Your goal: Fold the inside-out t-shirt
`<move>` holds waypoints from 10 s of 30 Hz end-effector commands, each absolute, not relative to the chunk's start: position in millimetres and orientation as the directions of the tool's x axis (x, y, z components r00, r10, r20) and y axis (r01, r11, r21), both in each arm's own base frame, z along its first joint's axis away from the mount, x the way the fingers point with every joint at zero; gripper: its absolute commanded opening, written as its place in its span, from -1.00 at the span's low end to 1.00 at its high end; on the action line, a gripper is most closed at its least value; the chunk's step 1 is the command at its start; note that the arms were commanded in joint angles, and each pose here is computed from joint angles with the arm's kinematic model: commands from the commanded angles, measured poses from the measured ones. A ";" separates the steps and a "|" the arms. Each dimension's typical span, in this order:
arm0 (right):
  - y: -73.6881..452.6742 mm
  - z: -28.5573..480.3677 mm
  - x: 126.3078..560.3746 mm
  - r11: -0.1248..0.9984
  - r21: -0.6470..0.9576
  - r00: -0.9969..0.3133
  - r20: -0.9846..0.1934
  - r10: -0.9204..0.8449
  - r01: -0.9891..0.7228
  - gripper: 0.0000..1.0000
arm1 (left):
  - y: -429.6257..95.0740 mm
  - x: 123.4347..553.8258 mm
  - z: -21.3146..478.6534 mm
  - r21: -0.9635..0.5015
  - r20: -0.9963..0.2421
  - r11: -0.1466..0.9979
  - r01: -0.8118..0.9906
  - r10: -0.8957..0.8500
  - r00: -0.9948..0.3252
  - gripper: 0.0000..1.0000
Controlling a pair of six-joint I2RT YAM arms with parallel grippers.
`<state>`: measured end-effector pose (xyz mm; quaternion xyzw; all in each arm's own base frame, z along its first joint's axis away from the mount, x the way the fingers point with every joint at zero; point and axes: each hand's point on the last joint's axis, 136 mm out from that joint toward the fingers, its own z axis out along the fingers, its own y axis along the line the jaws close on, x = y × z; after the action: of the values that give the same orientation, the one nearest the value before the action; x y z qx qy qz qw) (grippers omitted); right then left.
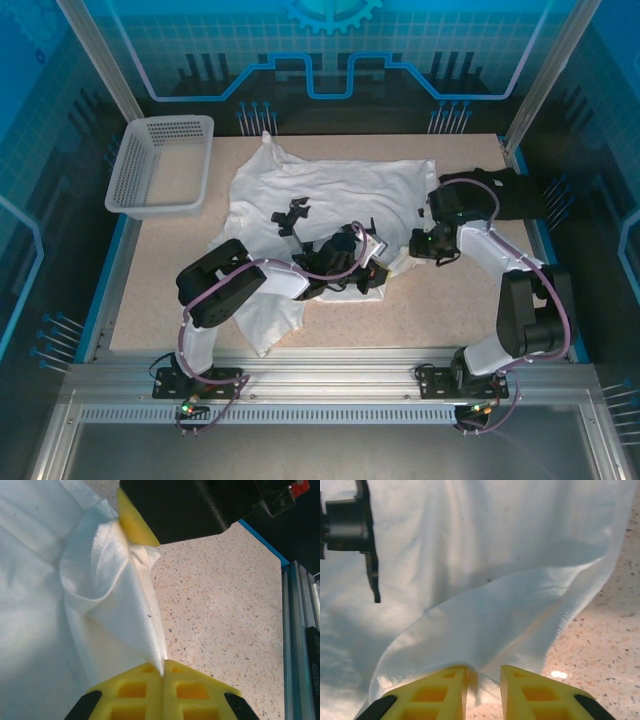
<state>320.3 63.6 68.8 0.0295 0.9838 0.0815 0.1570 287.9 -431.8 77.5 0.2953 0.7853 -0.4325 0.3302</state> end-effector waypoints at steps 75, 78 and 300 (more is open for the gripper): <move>90.7 66.6 271.8 0.966 0.255 -0.962 -0.270 0.032 -0.039 -0.27 | -398.1 268.3 15.8 -0.387 -0.726 0.505 0.771 0.348 -0.593 -1.00; 96.9 60.6 271.8 0.960 0.277 -0.968 -0.250 0.023 -0.049 -0.19 | -398.7 268.5 16.5 -0.389 -0.727 0.504 0.771 0.346 -0.594 -1.00; 8.9 633.5 107.6 0.999 0.052 0.257 -0.965 0.053 -0.013 -1.00 | -29.5 110.2 695.7 -0.156 -0.826 0.933 0.326 -0.304 0.474 -1.00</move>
<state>98.7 16.3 643.9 0.0069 0.5839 0.0402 0.8108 95.9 -26.5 687.4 0.0102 0.4765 -0.1821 0.8600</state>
